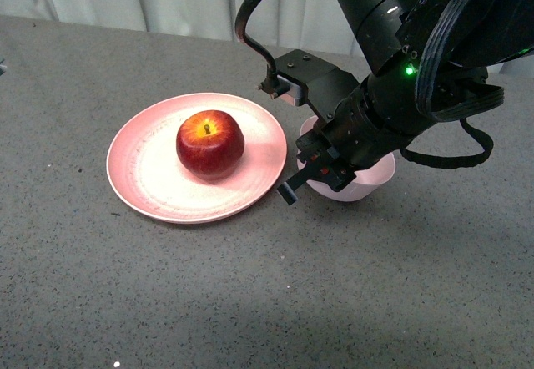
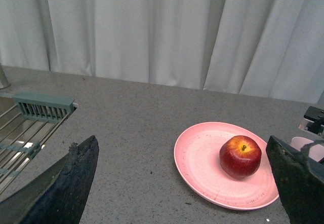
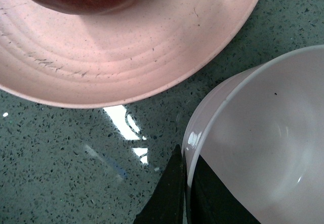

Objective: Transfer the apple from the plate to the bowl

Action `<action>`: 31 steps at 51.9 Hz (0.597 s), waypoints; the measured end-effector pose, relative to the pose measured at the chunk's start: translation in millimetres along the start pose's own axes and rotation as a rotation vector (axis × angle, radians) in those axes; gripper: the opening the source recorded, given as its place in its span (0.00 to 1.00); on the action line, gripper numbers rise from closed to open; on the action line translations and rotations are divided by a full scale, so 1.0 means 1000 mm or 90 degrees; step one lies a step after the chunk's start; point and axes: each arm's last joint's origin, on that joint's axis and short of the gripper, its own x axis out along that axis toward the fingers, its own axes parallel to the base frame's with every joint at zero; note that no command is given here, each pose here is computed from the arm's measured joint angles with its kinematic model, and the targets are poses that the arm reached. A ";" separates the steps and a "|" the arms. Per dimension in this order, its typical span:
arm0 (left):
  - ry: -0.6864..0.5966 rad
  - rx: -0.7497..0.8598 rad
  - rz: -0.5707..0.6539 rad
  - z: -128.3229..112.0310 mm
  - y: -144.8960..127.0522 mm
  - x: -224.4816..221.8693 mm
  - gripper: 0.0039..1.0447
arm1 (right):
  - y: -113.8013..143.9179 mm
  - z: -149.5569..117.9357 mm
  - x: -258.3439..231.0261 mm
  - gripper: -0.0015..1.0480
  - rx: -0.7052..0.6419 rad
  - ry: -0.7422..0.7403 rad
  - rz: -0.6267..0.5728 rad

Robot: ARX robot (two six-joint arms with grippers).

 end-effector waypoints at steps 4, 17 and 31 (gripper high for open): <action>0.000 0.000 0.000 0.000 0.000 0.000 0.94 | -0.002 0.001 0.005 0.01 0.012 0.003 -0.004; 0.000 0.000 0.000 0.000 0.000 0.000 0.94 | -0.005 0.003 0.008 0.21 0.028 -0.026 -0.011; 0.000 0.000 0.000 0.000 0.000 0.000 0.94 | -0.013 -0.004 -0.008 0.62 0.090 -0.098 -0.041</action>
